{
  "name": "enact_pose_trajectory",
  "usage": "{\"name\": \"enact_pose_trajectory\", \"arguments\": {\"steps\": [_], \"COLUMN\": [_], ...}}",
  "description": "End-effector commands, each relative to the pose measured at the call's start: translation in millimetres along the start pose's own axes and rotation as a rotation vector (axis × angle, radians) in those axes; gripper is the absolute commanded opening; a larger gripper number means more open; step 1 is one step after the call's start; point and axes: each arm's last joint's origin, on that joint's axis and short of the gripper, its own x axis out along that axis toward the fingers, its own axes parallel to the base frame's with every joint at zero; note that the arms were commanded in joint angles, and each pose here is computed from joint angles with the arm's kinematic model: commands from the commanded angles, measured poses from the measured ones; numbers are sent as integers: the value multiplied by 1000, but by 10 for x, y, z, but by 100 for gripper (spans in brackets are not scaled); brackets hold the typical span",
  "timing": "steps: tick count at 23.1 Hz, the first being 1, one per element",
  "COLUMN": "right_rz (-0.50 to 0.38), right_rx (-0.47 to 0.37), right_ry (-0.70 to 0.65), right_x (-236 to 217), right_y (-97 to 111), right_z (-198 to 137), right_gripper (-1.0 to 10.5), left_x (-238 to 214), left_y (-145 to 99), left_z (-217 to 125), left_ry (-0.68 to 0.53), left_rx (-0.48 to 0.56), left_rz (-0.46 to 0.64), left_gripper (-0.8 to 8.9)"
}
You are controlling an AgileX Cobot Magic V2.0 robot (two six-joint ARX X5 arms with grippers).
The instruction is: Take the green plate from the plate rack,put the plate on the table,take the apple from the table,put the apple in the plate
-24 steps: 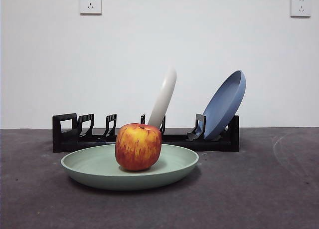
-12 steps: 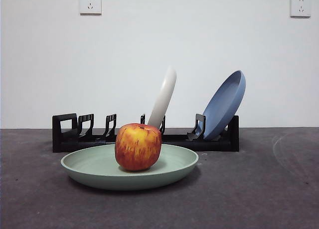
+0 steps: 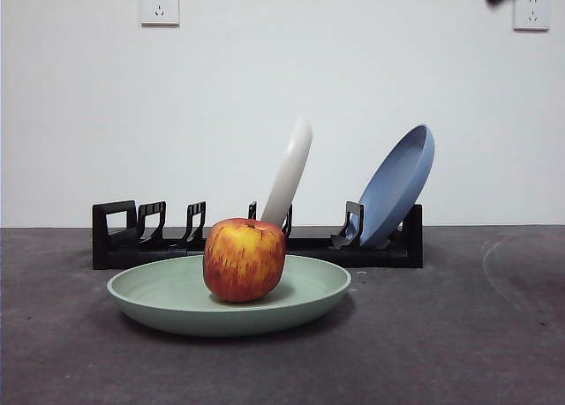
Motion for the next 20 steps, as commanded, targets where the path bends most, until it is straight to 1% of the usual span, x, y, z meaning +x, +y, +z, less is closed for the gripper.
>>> {"name": "enact_pose_trajectory", "arguments": {"steps": [1, 2, 3, 4, 6, 12, 15, 18, 20], "right_rz": [30, 24, 0, -40, -112, -287, -342, -380, -406], "right_rx": [25, 38, 49, 60, 72, 101, 129, 161, 178], "right_ry": [-58, -89, -116, -139, -164, -250, -288, -303, -269], "right_x": [138, 151, 145, 127, 88, -76, -128, -154, -163], "right_y": [-136, -198, -257, -314, -385, -501, -518, -508, -502], "right_z": [-397, -556, -702, -836, -1003, -1322, -1454, -1594, -1631], "right_gripper": [0, 0, 0, 0, 0, 0, 0, 0, 0], "left_x": [7, 7, 7, 7, 7, 7, 7, 7, 7], "left_y": [7, 7, 7, 7, 7, 7, 7, 7, 7], "left_z": [-15, -15, -15, -15, -15, -15, -15, -15, -15], "left_ry": [-1, -1, -1, -1, -1, -1, -1, -1, -1], "left_rx": [12, 12, 12, 12, 12, 12, 12, 12, 12], "left_rz": [3, 3, 3, 3, 3, 3, 3, 3, 3], "left_gripper": [-4, -4, -4, -4, -3, -4, -4, -4, -4]}}
